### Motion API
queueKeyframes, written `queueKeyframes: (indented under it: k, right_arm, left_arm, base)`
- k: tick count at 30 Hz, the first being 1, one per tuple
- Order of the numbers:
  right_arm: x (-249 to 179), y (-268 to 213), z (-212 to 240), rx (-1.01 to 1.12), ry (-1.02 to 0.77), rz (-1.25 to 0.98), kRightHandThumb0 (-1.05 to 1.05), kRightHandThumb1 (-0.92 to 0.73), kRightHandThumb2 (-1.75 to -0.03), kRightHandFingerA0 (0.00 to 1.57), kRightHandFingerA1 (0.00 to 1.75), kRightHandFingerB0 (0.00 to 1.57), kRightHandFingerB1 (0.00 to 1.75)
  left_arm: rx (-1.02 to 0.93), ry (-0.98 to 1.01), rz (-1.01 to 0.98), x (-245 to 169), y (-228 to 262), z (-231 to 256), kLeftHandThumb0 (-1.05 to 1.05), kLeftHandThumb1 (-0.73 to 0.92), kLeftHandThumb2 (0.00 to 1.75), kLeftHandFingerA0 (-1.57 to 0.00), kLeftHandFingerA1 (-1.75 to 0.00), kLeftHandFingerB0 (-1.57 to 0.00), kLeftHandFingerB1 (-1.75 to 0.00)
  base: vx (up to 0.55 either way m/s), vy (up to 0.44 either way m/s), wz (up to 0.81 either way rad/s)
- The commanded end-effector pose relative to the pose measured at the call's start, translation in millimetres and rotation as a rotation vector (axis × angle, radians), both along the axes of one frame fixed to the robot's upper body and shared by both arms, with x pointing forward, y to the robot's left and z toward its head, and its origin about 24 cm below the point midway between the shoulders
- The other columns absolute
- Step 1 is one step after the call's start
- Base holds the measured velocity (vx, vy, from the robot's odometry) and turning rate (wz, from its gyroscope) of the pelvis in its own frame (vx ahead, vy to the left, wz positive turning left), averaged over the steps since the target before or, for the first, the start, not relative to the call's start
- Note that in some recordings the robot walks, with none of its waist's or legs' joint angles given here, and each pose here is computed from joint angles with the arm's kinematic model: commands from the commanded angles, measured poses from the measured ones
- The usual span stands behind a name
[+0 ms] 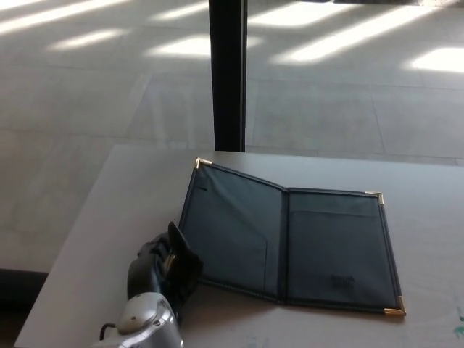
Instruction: The robot uses its left hand to push the cover of the diary kept in the middle of the desk to close it
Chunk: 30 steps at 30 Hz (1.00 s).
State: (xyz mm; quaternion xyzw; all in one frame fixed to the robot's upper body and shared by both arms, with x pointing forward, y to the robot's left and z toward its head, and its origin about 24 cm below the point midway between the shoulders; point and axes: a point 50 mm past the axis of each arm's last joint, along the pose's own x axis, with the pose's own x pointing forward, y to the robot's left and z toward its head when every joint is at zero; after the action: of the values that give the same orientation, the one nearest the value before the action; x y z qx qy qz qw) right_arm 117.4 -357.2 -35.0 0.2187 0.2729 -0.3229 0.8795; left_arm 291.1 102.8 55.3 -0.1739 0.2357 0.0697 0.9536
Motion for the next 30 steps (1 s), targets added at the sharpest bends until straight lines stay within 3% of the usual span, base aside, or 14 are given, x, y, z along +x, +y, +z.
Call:
queueKeyframes:
  k: [1,5,8,11,13,16,24,29,30]
  right_arm:
    - [3.4,-23.3,31.8,-0.129,-0.071,-0.018,-0.7,-0.92,-0.71,0.37,0.64,0.4,0.47]
    - [-1.7,-22.3,31.3,-0.121,-0.063,-0.027,-0.73,-0.92,-0.69,0.39,0.66,0.42,0.49]
    - [-4.9,-22.2,29.5,-0.123,-0.055,-0.006,-0.72,-0.92,-0.69,0.36,0.67,0.4,0.48]
    - [-6.9,-23.6,29.4,-0.117,-0.048,-0.026,-0.72,-0.92,-0.69,0.4,0.71,0.43,0.51]
    - [-6.7,-25.1,29.3,-0.119,-0.05,-0.022,-0.73,-0.92,-0.69,0.4,0.7,0.43,0.51]
    - [-6.3,-24.9,31.9,-0.122,-0.054,-0.015,-0.72,-0.92,-0.7,0.38,0.69,0.4,0.5]
    - [-1.5,-25.5,30.8,-0.131,-0.044,0.017,-0.73,-0.92,-0.71,0.38,0.69,0.41,0.5]
    - [-2.1,-25.2,31.1,-0.132,-0.032,0.021,-0.73,-0.92,-0.7,0.36,0.69,0.39,0.49]
    - [-2.4,-25.0,30.2,-0.133,-0.03,0.029,-0.7,-0.79,-1.17,0.39,0.69,0.35,0.58]
  left_arm:
    - [-0.424,-0.131,-0.285,-4.6,-137.1,85.9,-0.91,0.92,0.92,-0.17,-0.48,-0.12,-0.41]
    - [-0.406,-0.244,-0.405,-6.0,-154.7,116.9,-0.86,0.92,0.96,-0.2,-0.36,-0.14,-0.34]
    - [-0.384,-0.32,-0.474,-7.8,-164.1,132.8,-0.89,0.92,0.92,-0.17,-0.4,-0.13,-0.4]
    - [-0.358,-0.396,-0.547,-15.6,-173.9,147.2,-0.97,0.92,0.9,-0.25,-0.48,-0.18,-0.42]
    - [-0.29,-0.496,-0.626,-27.8,-183.2,160.9,-0.97,0.92,0.96,-0.3,-0.48,-0.23,-0.44]
    - [-0.309,-0.546,-0.696,-44.7,-190.7,165.1,-0.98,0.92,0.9,-0.28,-0.48,-0.23,-0.44]
    - [-0.293,-0.54,-0.916,-88.7,-204.4,133.1,-1.01,0.92,0.86,-0.31,-0.45,-0.2,-0.42]
    - [-0.216,-0.399,-1.008,-103.7,-208.0,94.8,-1.03,0.92,0.87,-0.29,-0.46,-0.19,-0.41]
    - [-0.212,-0.37,-1.006,-104.6,-207.4,86.1,-1.02,0.92,0.85,-0.29,-0.46,-0.19,-0.42]
  base:
    - [0.0,0.0,0.0]
    - [0.0,0.0,0.0]
    - [0.0,0.0,0.0]
    - [0.0,0.0,-0.03]
    - [0.0,0.0,0.0]
    - [0.0,0.0,0.0]
    - [0.0,0.0,0.0]
    - [0.0,0.0,0.0]
    - [0.0,0.0,0.0]
